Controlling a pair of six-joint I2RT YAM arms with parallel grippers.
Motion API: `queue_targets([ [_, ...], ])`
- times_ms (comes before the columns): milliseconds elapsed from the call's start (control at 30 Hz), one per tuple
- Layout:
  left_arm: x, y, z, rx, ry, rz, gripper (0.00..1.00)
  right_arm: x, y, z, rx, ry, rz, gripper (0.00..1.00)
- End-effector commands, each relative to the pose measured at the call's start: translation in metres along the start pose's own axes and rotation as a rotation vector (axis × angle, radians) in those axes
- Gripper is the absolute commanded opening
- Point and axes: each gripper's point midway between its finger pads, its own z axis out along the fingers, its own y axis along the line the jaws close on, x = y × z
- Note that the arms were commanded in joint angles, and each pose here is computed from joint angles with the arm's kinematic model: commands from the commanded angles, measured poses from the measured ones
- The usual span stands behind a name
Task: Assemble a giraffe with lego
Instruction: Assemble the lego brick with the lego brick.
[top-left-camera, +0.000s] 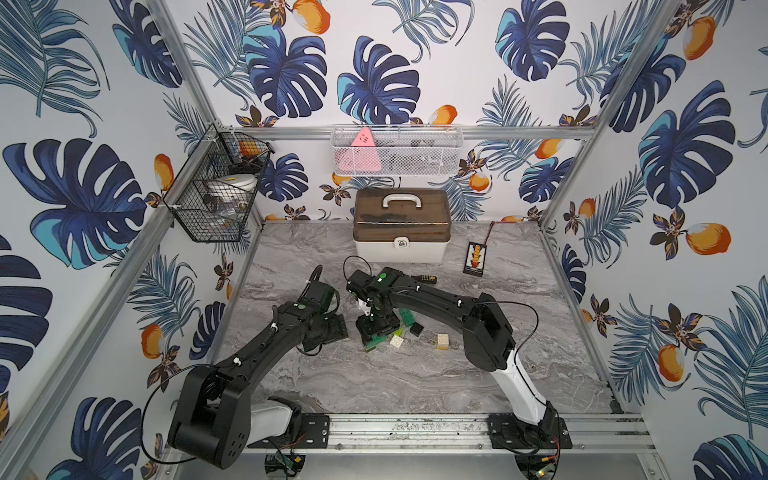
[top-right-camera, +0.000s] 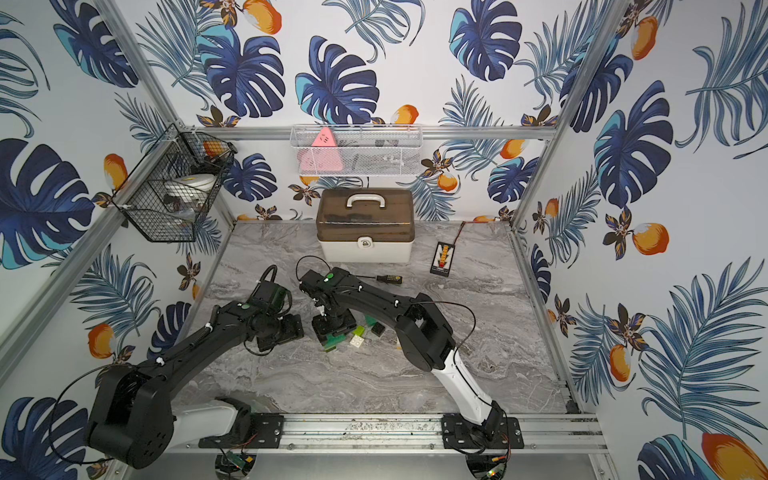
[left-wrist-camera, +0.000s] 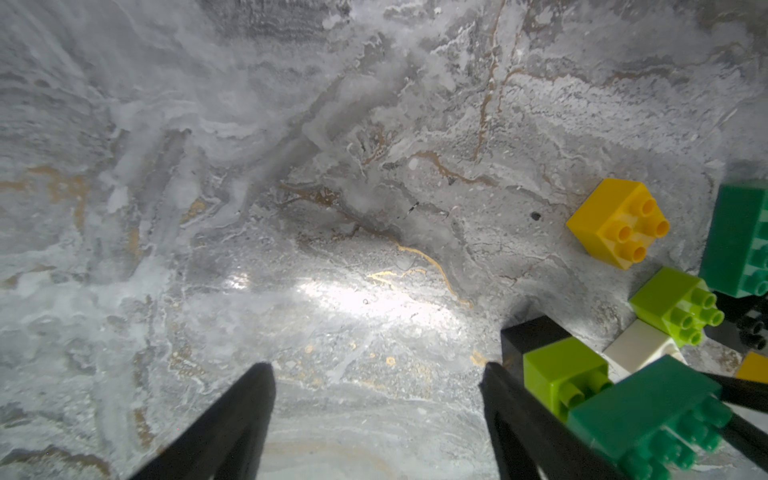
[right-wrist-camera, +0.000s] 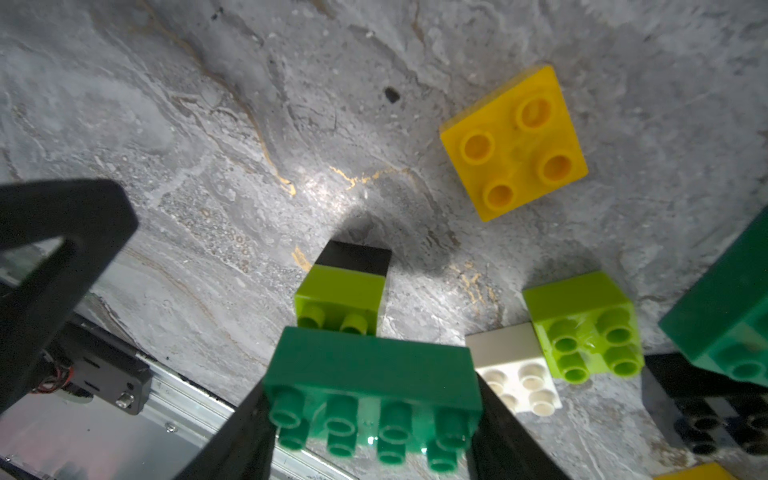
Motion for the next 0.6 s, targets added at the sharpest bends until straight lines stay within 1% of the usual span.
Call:
queue_targets([
  [0, 0.002, 0.002, -0.001, -0.009, 0.008, -0.005, 0.84, -0.002, -0.001, 0.006, 0.000, 0.003, 0.004, 0.47],
  [167, 0.002, 0.002, -0.002, -0.004, 0.008, -0.005, 0.84, -0.002, -0.002, 0.010, 0.006, 0.008, 0.003, 0.47],
  [567, 0.003, 0.001, -0.001, 0.002, 0.006, -0.001, 0.84, 0.010, -0.018, 0.015, 0.086, 0.068, -0.005, 0.47],
])
